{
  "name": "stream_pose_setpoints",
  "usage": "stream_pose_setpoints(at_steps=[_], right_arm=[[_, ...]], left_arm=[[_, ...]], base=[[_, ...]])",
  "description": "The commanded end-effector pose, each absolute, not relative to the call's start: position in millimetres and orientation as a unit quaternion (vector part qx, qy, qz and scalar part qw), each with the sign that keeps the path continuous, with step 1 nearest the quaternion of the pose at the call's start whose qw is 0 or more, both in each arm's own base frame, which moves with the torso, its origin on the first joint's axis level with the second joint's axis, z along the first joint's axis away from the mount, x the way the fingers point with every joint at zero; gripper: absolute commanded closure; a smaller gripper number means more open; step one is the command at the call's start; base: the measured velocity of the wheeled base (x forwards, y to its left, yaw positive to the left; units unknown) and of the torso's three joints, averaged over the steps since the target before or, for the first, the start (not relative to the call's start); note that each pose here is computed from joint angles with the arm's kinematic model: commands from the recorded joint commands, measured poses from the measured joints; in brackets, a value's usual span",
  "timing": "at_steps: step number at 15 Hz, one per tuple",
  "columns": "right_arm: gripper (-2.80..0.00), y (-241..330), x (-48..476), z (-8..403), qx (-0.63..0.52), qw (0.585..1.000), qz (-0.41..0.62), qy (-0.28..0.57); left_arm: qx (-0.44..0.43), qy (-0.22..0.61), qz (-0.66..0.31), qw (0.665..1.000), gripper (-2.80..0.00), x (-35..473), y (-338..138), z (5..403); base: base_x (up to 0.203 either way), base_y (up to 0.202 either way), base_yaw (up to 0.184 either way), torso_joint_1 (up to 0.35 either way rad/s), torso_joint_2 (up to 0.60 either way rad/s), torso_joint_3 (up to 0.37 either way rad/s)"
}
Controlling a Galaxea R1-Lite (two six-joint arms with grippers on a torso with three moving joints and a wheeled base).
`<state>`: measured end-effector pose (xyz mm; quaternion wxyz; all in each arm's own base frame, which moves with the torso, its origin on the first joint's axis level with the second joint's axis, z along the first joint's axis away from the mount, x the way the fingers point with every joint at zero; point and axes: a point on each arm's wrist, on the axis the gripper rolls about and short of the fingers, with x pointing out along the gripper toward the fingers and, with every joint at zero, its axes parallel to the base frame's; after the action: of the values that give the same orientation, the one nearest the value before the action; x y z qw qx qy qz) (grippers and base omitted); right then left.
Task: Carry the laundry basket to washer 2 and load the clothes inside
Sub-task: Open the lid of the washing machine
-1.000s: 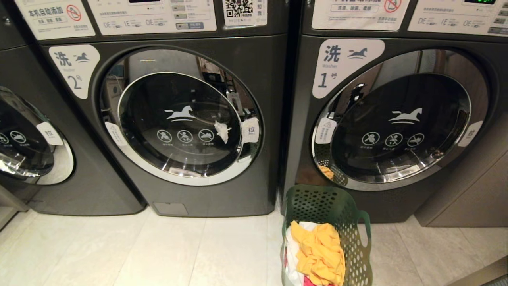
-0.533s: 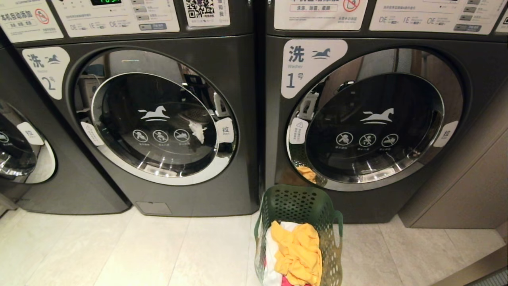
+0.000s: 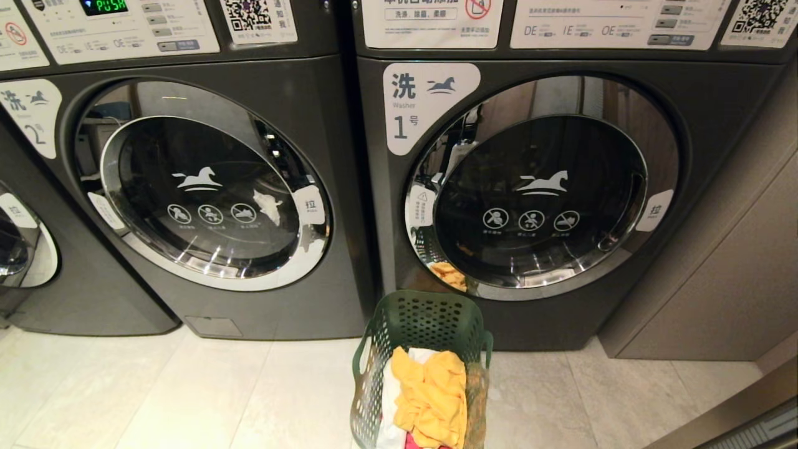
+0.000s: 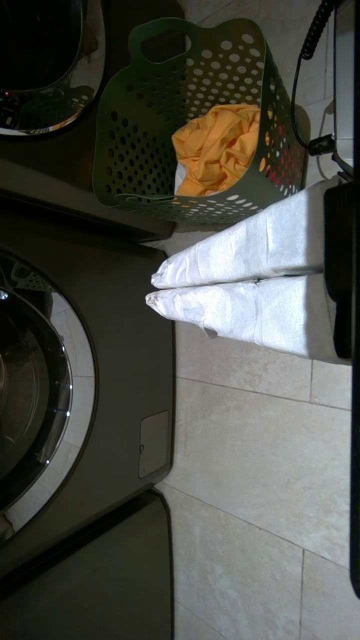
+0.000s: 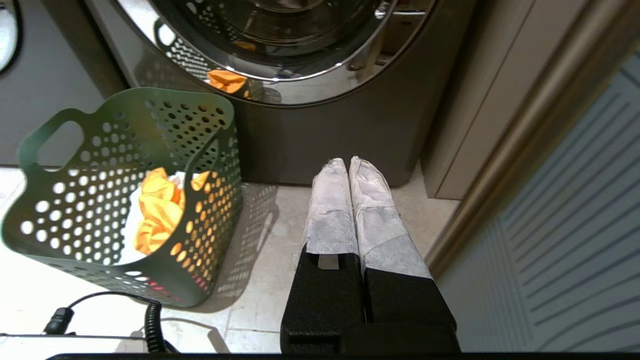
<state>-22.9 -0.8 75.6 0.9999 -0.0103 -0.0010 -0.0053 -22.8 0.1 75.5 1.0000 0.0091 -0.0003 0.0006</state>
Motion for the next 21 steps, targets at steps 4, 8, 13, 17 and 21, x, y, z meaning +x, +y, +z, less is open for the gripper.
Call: stream_pose_setpoints(at_steps=[4,8,13,17,21], right_arm=[[0.0,-0.8,-22.8,75.6,-0.007,1.0,-0.006,-0.001],[0.0,-0.8,-22.8,75.6,-0.006,1.0,-0.006,-0.001],[0.0,-0.9,-22.8,75.6,-0.004,1.0,-0.006,-0.001],[0.0,-0.9,-22.8,75.6,-0.004,1.0,-0.007,-0.001],[0.0,-0.9,-22.8,75.6,-0.004,1.0,-0.007,-0.001]], left_arm=[[0.01,0.0,0.002,1.0,0.0,-22.8,0.1,75.5],[0.009,0.0,0.002,1.0,0.0,-22.8,0.1,75.5],[0.009,0.0,0.002,1.0,0.0,-22.8,0.1,75.5],[0.009,0.0,0.001,1.0,0.0,-22.8,0.1,75.5],[0.009,-0.001,0.001,1.0,0.0,-22.9,0.1,75.9]], base=[[0.0,-0.016,0.0,0.001,0.0,0.0],[0.001,0.0,-0.025,0.0,0.0,0.001],[0.0,0.006,-0.199,0.004,0.0,0.004],[-0.002,0.004,-0.09,0.004,0.0,0.003],[0.0,0.0,0.0,0.0,0.0,0.0]])
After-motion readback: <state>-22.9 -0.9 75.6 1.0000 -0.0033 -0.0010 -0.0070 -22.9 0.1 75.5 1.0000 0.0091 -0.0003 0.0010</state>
